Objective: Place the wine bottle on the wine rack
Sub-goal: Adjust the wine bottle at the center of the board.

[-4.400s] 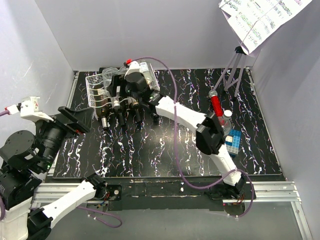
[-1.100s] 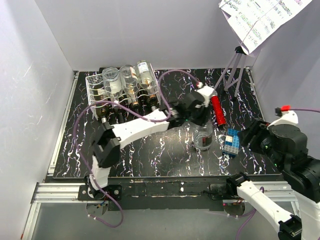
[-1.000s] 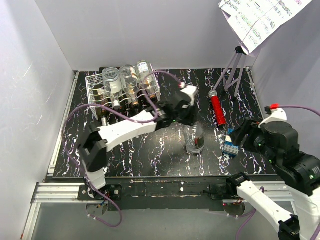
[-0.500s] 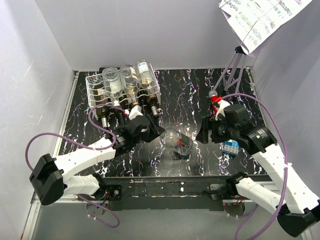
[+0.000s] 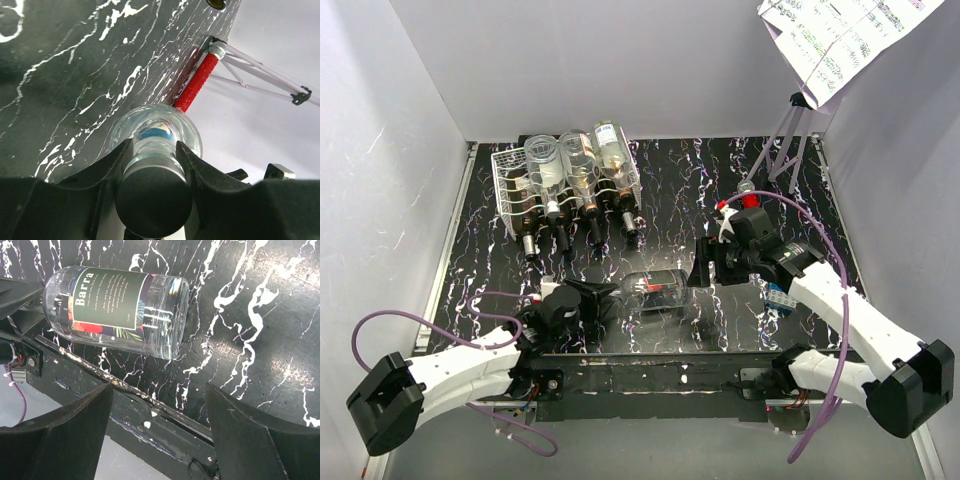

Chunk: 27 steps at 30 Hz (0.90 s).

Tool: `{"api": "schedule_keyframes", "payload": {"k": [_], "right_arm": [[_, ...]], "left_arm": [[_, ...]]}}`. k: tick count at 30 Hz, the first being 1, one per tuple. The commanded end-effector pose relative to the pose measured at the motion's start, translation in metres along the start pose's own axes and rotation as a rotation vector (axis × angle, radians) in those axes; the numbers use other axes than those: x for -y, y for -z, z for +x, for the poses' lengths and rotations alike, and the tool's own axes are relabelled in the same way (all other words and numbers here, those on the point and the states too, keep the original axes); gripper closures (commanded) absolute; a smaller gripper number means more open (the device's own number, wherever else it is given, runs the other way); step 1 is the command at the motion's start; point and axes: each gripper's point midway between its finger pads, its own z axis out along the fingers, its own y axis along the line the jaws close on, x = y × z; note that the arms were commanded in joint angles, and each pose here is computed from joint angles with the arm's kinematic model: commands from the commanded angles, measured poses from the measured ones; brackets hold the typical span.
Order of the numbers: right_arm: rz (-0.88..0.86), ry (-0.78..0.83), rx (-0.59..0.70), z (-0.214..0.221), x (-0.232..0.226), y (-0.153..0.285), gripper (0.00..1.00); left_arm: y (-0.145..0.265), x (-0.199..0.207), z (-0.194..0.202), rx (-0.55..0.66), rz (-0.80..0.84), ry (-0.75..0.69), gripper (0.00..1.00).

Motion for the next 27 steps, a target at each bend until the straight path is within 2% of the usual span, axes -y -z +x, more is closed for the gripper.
{"api": "schedule_keyframes", "payload": {"k": [1,5,9,16,21,24,27], "right_arm": [[-0.060,0.031,0.046,-0.017,-0.018,-0.005,0.18],[-0.042,0.033,-0.009,-0.009,-0.017,-0.022,0.18],[0.018,0.014,-0.044,-0.009,-0.008,-0.040,0.18],[0.089,0.018,-0.016,-0.033,-0.001,-0.063,0.18],[0.084,0.033,-0.035,-0.043,-0.004,-0.080,0.18],[0.078,0.035,-0.058,-0.044,-0.006,-0.087,0.19],[0.078,0.036,-0.085,-0.042,-0.006,-0.091,0.19]], "left_arm": [[-0.001,-0.019,-0.011,0.027,-0.023,0.061,1.00],[-0.002,-0.040,-0.014,0.021,-0.064,0.090,0.98],[-0.003,-0.057,-0.017,0.023,-0.110,0.090,0.87],[-0.005,-0.075,-0.022,0.040,-0.159,0.077,0.80],[-0.004,-0.087,-0.030,0.073,-0.195,-0.006,0.70],[-0.003,-0.093,-0.032,0.078,-0.209,-0.052,0.62],[0.000,-0.103,-0.037,0.094,-0.258,-0.084,0.48]]}}
